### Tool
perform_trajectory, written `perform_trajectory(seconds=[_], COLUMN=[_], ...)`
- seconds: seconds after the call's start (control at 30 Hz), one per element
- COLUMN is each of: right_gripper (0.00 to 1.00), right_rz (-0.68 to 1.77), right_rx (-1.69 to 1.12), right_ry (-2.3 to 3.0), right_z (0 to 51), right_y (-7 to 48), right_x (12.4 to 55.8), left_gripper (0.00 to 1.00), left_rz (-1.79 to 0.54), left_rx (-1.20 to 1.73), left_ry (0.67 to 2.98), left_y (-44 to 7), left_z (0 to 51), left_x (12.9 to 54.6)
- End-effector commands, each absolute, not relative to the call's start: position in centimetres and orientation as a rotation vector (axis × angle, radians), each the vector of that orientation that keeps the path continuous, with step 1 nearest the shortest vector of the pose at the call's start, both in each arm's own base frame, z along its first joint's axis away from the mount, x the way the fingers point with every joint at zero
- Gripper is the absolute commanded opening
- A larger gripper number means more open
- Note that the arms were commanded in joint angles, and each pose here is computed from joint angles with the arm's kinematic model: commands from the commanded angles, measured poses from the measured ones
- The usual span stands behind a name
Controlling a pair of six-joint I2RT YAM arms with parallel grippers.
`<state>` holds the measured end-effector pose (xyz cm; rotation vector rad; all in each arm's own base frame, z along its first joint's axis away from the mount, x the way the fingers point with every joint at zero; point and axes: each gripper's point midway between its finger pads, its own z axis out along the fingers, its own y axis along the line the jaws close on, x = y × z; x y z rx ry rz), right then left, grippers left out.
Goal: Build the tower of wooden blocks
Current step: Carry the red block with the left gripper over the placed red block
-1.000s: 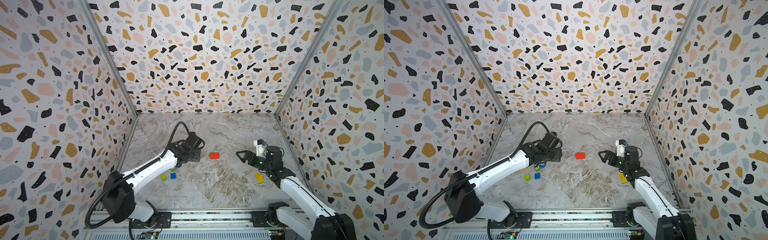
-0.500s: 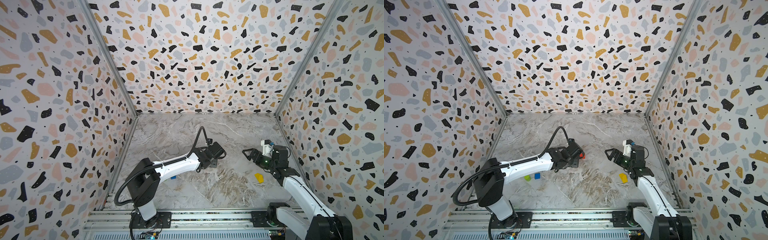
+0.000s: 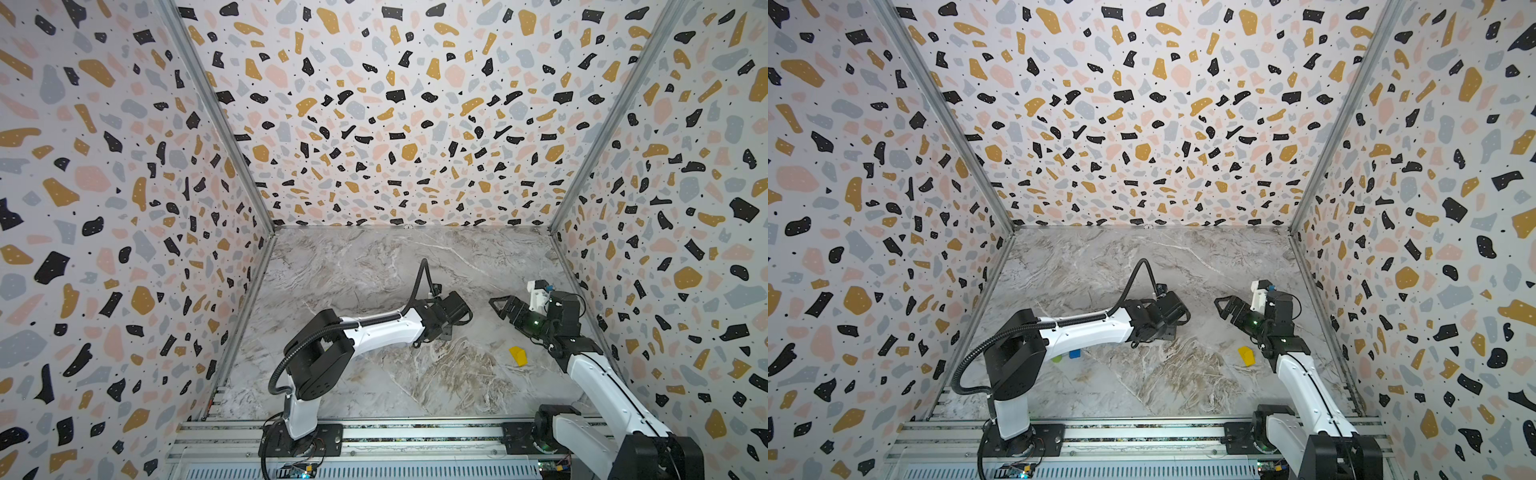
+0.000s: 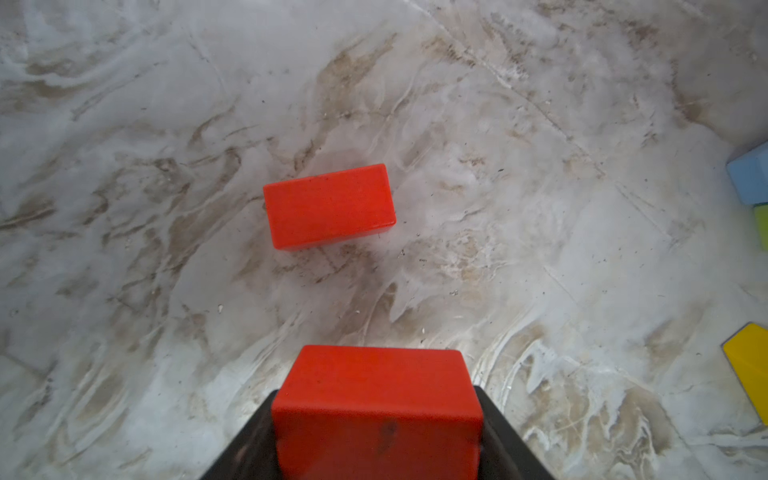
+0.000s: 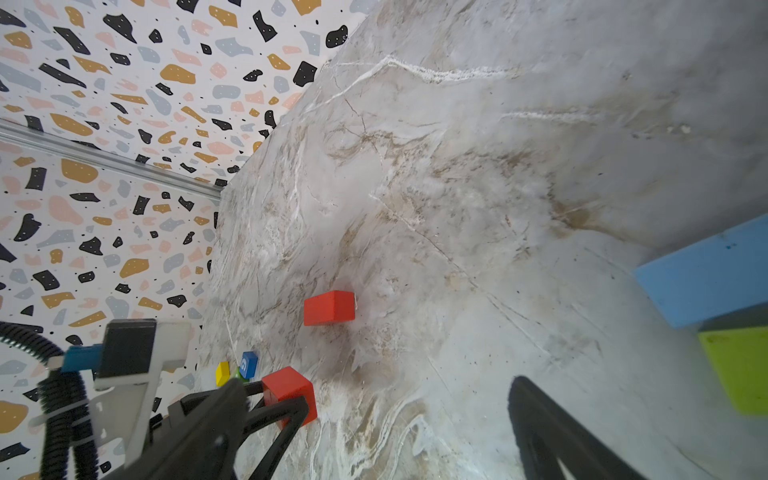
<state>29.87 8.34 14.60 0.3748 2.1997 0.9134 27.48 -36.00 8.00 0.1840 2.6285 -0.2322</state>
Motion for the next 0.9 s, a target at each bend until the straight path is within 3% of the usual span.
perform_trajectory(seconds=[0.0,0.47,0.87], right_gripper=[1.0,1.0,1.0], right_rz=[0.907,0.905,0.902], right_rx=[0.383,0.37,0.363], right_ry=[2.184,2.179,2.185], right_z=[14.8,14.7,14.3], right_y=[8.0,7.9,7.9], right_x=[29.9,30.1,30.2], left_gripper=[0.5,0.51,0.53], left_rz=[-0.26,-0.056,-0.068], left_rx=[0.157,0.146,0.067], left_ry=[2.61,2.625,2.646], left_y=[-37.2,-35.3,-35.0], left_z=[8.5,6.4,5.6], left_x=[27.9,29.1,30.3])
